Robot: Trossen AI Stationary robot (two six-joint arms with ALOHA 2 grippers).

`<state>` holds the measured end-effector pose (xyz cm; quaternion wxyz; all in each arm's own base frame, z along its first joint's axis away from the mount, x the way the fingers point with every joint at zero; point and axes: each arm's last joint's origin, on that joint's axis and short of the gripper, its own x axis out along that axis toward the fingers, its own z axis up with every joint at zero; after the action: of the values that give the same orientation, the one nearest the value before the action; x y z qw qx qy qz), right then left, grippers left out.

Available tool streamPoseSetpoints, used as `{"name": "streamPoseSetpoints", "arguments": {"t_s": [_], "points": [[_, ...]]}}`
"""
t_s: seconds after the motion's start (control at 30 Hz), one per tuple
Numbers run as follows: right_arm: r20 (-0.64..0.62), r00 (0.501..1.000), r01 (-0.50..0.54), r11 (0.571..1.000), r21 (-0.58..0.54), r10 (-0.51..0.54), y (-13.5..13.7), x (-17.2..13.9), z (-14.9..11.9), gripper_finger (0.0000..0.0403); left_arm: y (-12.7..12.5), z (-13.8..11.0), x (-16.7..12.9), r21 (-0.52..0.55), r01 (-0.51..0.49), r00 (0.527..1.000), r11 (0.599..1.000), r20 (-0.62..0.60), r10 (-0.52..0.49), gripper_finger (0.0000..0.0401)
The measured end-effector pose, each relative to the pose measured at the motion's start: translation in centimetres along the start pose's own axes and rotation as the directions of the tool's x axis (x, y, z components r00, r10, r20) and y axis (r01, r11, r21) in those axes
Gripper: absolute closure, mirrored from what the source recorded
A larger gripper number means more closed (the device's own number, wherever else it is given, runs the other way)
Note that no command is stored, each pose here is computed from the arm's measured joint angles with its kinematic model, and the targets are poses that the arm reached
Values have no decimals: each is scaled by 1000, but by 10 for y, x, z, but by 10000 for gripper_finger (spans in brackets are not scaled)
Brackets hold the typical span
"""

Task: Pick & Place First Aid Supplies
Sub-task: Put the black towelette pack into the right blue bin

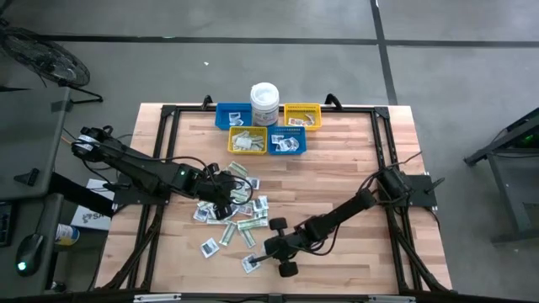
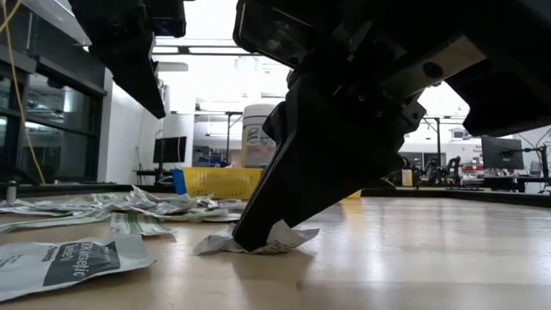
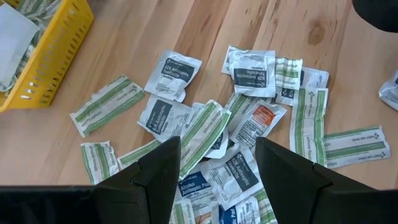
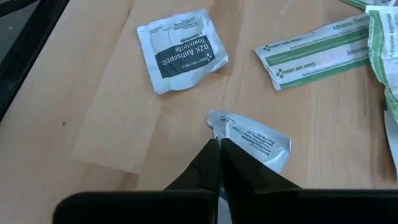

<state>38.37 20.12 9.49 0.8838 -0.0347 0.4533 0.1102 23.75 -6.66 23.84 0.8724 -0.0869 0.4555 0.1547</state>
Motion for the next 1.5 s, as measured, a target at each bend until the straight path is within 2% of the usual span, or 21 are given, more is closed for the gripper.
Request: {"name": "streamPoseSetpoints", "arguments": {"t_s": [0.23,0.57,0.67,0.73,0.83,1.0,1.3,1.5], "points": [[10,1000,12,1000,-16,-11,0,-23,9,402,0,0,0,-1,-2,1000,1000,4,2,195],[-71,989,129,991,-20,-130,-21,-69,18,403,-2,3,0,-12,14,999,1000,31,-13,195],[-76,985,157,988,14,-155,-35,-83,24,403,-2,3,0,-10,13,999,1000,30,-13,195],[-98,978,195,975,102,-185,-48,-91,26,403,-1,3,0,-10,6,999,1000,32,-6,195],[-132,965,254,939,232,-228,-73,-101,27,403,0,3,0,-2,-32,998,999,53,32,195],[-172,934,356,863,359,-314,-115,-111,28,402,1,4,0,18,-81,993,997,85,79,195],[-218,890,455,740,496,-401,-187,-119,23,402,4,6,-1,71,-176,977,982,138,165,195],[-255,860,503,657,561,-441,-232,-128,14,402,6,7,-1,70,-248,956,966,181,232,195]]}}
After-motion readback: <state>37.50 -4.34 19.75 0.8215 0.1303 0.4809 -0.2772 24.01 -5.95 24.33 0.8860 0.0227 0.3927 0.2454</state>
